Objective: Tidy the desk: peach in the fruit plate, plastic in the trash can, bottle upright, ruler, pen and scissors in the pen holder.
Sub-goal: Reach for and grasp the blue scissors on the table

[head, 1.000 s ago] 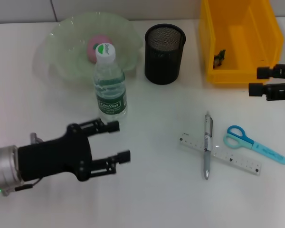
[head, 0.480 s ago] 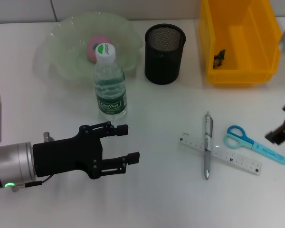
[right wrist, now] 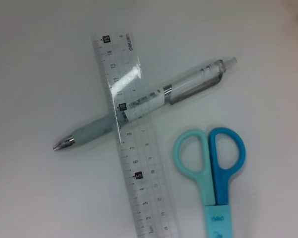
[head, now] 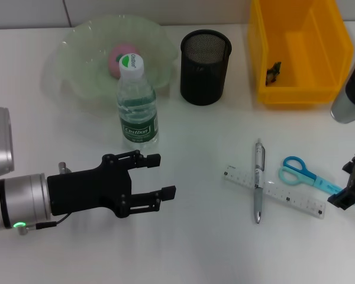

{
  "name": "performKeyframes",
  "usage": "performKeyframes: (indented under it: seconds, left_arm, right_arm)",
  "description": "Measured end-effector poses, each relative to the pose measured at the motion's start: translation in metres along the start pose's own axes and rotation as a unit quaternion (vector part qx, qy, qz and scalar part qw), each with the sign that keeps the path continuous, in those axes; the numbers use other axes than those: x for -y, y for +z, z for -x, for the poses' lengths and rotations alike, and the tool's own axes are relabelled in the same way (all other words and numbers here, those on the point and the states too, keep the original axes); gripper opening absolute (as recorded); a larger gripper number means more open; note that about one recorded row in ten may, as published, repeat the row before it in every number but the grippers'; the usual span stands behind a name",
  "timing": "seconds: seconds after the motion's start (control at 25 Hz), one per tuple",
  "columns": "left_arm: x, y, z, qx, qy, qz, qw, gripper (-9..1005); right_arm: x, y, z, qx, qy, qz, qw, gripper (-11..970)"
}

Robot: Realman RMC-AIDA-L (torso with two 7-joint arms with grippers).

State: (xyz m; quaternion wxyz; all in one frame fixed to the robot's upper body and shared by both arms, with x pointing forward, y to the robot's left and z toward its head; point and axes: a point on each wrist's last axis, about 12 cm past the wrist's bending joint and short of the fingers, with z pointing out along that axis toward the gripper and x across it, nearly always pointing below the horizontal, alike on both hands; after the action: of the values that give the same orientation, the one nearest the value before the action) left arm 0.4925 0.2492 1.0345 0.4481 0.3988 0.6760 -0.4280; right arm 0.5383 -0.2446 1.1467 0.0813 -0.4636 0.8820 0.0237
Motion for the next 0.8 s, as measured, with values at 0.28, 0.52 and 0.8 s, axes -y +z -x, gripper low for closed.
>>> performKeyframes:
  seconds: [0.28, 0.52, 0.8]
  left_arm:
    - [-0.003, 0.006, 0.002, -0.007, -0.002, 0.003, 1.000, 758]
    - [-0.003, 0.008, 0.002, -0.008, -0.004, 0.005, 1.000, 758]
    - [-0.004, 0.008, 0.001, -0.009, -0.004, 0.011, 1.000, 758]
  right_arm:
    - [0.004, 0.015, 0.000, 0.004, -0.011, -0.001, 1.000, 658]
    - [0.006, 0.020, 0.002, 0.015, -0.013, -0.001, 1.000, 528]
    - [0.008, 0.025, 0.003, 0.020, -0.011, -0.006, 1.000, 481]
